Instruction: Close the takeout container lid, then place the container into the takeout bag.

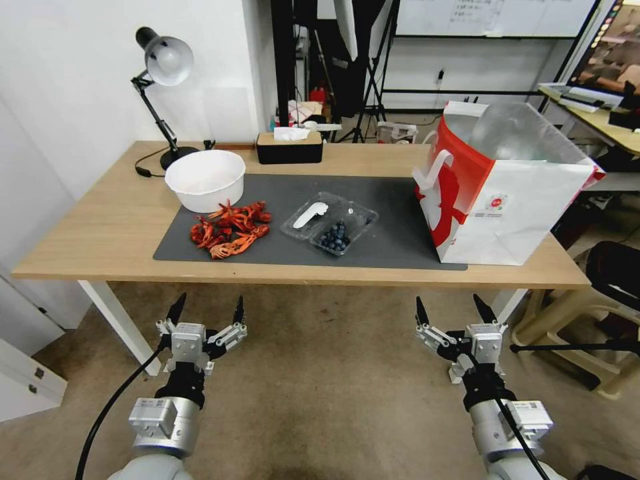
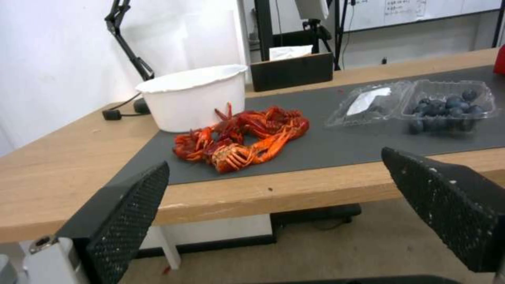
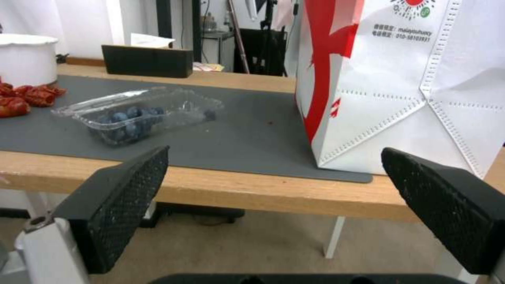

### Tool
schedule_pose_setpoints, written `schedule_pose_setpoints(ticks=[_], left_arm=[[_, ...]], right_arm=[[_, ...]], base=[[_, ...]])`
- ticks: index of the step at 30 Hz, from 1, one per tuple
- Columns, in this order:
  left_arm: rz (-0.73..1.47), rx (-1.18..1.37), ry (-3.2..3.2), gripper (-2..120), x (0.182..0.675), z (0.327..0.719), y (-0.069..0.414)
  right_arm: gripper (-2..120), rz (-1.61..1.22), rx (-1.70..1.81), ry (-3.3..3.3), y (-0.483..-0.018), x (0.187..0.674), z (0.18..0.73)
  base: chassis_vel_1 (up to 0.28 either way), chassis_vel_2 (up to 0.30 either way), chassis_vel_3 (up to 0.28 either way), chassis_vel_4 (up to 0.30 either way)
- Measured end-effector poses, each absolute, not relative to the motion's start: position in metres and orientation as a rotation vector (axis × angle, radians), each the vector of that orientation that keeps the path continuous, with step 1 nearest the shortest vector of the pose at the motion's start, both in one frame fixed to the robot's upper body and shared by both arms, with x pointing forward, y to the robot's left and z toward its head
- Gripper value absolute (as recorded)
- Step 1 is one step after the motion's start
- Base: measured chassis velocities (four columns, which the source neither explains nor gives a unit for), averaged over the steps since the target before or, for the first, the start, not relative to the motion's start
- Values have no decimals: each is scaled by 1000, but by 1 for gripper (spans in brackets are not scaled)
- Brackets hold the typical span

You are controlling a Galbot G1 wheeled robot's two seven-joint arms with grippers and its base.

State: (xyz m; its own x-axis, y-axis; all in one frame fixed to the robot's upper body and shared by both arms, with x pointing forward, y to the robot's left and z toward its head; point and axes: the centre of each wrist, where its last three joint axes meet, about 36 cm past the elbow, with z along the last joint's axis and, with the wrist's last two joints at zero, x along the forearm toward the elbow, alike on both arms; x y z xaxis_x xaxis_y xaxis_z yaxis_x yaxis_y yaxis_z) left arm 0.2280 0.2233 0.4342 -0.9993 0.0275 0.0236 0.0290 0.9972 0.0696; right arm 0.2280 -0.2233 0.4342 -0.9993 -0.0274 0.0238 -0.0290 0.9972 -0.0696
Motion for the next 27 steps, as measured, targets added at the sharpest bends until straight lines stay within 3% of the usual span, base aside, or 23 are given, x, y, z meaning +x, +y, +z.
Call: schedule_pose_setpoints(ticks=[17, 19, 27], left_arm=[[-96, -41, -3116, 100, 228, 434, 222], [7, -15, -3116, 100, 227, 441, 212], [351, 52, -3048, 100, 217, 464, 179]], right_arm=[[100, 78, 87, -3097, -225, 226, 436], [100, -24, 241, -3019, -231, 219, 446], [100, -102, 299, -3016, -236, 221, 455]], base=[[0, 0, 0, 0], [0, 0, 0, 0], [0, 0, 0, 0]])
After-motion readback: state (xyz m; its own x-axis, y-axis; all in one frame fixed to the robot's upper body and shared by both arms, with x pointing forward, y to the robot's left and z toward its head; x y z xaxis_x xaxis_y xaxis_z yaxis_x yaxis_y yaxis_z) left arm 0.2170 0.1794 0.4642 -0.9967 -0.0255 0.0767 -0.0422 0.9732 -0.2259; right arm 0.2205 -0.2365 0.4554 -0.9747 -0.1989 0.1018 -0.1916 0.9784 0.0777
